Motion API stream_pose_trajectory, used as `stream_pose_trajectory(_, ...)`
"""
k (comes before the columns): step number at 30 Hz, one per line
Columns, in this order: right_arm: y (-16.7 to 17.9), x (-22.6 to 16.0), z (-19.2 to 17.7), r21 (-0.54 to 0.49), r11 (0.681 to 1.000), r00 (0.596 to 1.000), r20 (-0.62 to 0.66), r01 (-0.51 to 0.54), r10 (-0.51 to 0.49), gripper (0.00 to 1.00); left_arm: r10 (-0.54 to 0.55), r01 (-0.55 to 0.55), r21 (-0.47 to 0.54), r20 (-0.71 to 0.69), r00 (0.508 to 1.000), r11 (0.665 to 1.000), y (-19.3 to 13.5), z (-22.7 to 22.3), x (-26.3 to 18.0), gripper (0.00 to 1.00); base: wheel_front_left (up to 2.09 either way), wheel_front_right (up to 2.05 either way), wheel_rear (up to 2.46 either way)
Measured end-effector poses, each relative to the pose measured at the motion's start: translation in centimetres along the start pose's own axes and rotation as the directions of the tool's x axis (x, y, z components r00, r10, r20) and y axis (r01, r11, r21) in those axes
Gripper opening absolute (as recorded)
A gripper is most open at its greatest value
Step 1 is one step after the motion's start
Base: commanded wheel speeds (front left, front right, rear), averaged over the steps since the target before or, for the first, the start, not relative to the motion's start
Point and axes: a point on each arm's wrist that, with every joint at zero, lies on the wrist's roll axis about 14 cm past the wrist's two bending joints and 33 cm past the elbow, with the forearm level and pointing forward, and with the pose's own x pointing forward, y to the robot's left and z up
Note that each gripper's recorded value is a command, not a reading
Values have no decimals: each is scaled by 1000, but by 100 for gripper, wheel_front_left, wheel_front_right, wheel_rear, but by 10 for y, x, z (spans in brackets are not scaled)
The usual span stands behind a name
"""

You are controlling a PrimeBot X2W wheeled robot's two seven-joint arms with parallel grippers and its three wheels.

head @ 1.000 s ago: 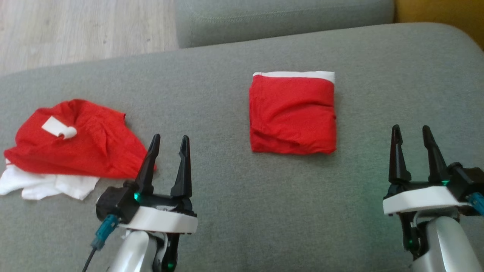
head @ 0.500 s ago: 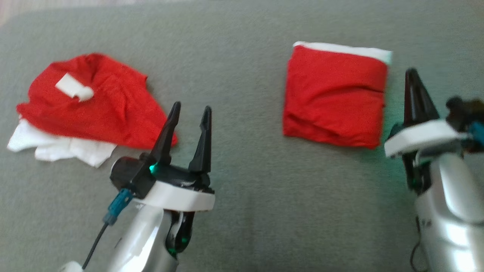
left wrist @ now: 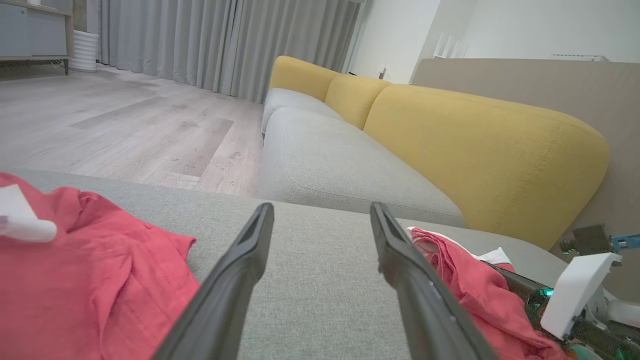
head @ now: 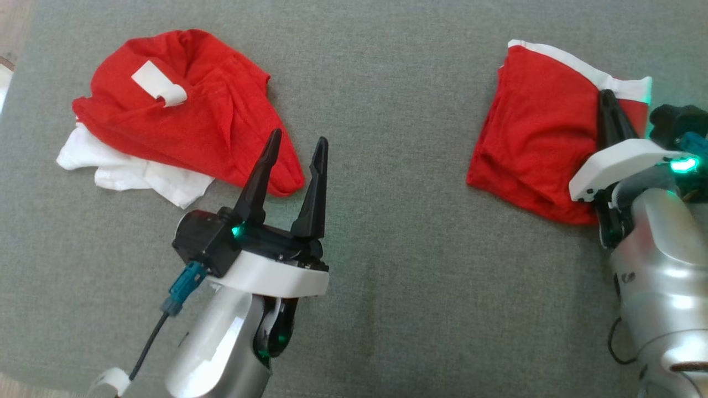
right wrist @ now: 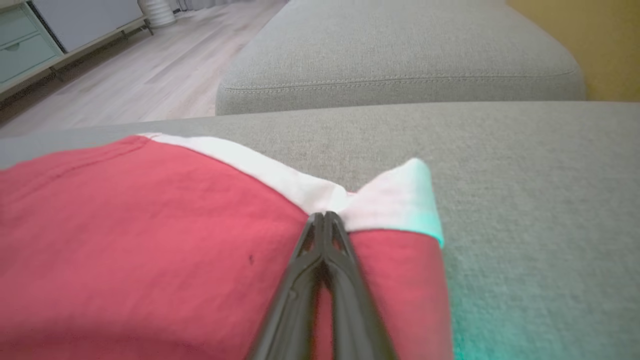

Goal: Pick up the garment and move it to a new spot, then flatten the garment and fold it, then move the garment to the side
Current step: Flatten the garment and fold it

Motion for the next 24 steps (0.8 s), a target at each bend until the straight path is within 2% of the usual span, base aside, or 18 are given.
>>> stream_pose_trajectory(6,9,-2,14,-18,1000,998,50,-23,23,0,-1,1,6,20,1000,1000,-3,8,-1,100,0,0,0)
stream_pose_trajectory(11,50,2,41,-59,991,986,110,-120,126,0,-5,5,0,37,999,1000,-6,15,-3,100,0,0,0)
stream_pose_trajectory(17,73,-4,4,-75,980,983,-17,-186,185,0,6,-6,-1,48,999,1000,-3,19,-6,100,0,0,0)
stream_pose_trajectory(24,78,-11,3,-73,976,978,-24,-206,205,0,4,-4,0,58,998,1000,-6,23,-6,100,0,0,0)
